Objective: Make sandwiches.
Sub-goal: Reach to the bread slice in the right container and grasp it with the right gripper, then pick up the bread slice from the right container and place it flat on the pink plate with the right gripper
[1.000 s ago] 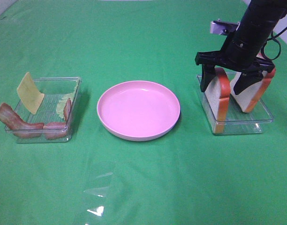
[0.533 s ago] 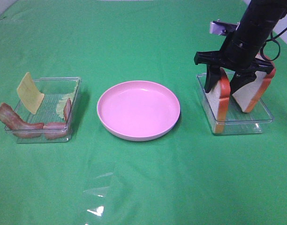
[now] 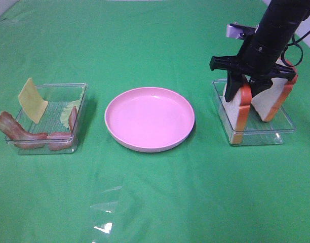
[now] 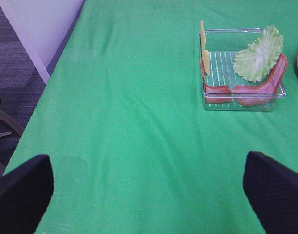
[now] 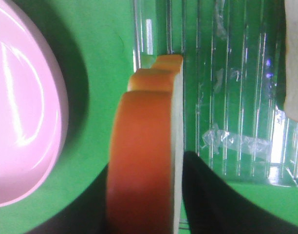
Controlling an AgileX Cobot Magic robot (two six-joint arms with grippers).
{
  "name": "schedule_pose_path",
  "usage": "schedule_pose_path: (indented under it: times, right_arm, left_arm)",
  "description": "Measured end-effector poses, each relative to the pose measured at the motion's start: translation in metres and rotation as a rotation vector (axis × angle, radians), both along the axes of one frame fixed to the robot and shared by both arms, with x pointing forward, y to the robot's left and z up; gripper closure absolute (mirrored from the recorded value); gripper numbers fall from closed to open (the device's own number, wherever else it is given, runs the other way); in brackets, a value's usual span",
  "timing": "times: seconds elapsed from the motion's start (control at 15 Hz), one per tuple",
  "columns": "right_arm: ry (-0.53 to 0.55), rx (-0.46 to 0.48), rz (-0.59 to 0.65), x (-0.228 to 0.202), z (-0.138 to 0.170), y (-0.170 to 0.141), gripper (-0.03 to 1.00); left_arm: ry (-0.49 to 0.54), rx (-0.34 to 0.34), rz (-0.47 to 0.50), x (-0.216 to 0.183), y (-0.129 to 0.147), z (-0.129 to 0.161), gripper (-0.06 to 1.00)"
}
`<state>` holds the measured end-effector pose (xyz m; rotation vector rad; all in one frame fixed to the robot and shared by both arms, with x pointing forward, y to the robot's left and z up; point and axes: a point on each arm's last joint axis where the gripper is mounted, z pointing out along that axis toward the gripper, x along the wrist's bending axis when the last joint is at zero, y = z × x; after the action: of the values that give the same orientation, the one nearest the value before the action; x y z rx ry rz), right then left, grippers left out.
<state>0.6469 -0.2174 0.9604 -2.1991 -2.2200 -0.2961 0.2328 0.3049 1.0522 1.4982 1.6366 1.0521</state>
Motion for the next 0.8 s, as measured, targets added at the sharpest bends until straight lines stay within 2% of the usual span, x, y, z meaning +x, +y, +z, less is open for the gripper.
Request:
schedule_pose_path:
  times: [0.13,0.53,0.8]
  right_arm:
    - [0.006,-0.004,0.002,-0.001,0.000,0.000,0.74]
    - [0.025,-0.022,0.013,-0.002,0.002,-0.002,0.74]
    - [-0.006,-0.013,-0.009,-0.010,0.031,-0.003,0.74]
  left_arm:
    - [0.000,0.000,0.000,0.000,0.000,0.000,-0.05]
    - [0.000,0.000,0.000,0.000,0.000,0.000,-0.05]
    - [0.000,0.002,0.001,0.000,0.000,0.000,-0.05]
